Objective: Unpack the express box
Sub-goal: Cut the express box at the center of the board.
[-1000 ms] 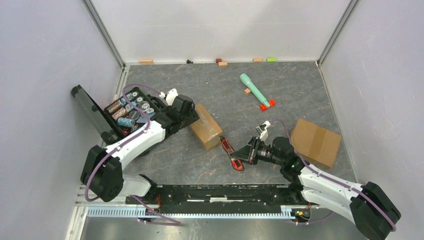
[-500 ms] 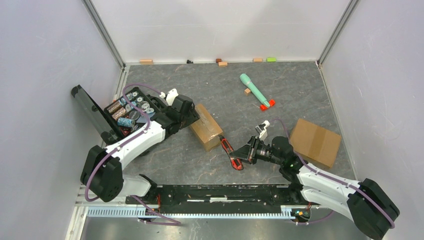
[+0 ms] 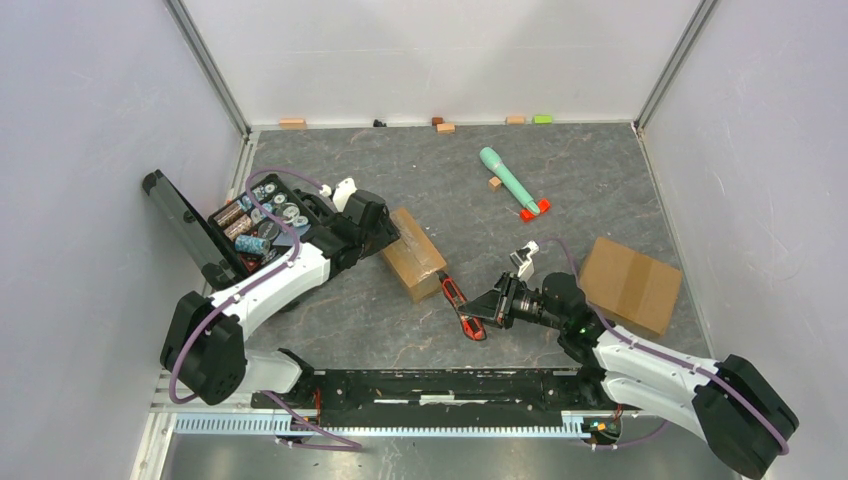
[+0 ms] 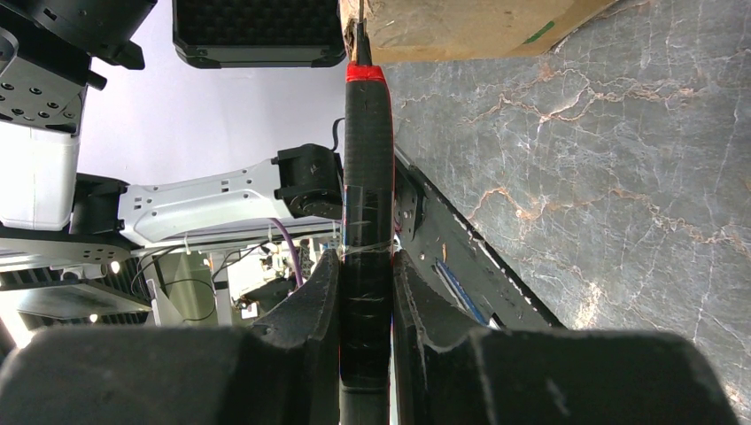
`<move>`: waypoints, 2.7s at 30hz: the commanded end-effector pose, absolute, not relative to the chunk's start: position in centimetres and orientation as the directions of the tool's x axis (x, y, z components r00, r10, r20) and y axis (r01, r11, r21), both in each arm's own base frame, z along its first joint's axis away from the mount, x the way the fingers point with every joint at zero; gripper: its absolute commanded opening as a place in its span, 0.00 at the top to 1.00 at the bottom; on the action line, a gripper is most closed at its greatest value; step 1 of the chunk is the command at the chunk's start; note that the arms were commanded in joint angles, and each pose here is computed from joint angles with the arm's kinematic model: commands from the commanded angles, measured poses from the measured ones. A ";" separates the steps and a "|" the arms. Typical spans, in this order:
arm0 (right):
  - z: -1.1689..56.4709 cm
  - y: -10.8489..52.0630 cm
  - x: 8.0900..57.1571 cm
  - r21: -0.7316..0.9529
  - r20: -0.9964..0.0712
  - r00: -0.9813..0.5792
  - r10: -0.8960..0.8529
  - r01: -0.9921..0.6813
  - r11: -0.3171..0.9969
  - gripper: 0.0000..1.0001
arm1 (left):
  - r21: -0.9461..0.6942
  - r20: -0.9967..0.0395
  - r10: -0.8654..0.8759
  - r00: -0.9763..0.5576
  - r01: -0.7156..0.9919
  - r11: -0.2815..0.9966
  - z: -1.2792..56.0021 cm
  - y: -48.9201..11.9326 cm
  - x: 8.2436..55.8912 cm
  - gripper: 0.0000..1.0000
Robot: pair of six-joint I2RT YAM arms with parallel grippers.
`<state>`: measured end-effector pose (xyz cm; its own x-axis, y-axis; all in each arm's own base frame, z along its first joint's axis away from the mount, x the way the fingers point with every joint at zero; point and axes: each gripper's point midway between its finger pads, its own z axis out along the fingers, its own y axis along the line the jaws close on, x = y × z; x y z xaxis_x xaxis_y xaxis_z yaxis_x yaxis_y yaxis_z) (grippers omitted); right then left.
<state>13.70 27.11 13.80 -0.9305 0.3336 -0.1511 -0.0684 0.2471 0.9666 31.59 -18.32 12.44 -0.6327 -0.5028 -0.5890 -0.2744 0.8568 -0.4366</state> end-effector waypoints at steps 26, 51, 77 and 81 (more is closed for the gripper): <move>15.4 28.1 13.8 0.978 -0.160 -0.932 0.324 -0.105 0.179 1.00 | -0.462 -0.457 -0.499 -0.737 -0.283 0.841 9.1 -20.4 27.2 0.53; 15.0 28.9 14.3 0.979 -0.147 -0.940 0.308 -0.092 0.184 1.00 | -0.508 -0.430 -0.524 -0.735 -0.282 0.814 10.1 -22.3 24.1 0.63; 15.6 27.9 11.8 0.974 -0.154 -0.958 0.242 -0.106 0.200 1.00 | -0.430 -0.467 -0.484 -0.740 -0.288 0.856 9.4 -19.6 25.3 0.63; 15.5 27.8 11.7 0.972 -0.153 -0.958 0.241 -0.103 0.210 1.00 | -0.421 -0.471 -0.483 -0.738 -0.293 0.859 9.4 -19.4 25.5 0.63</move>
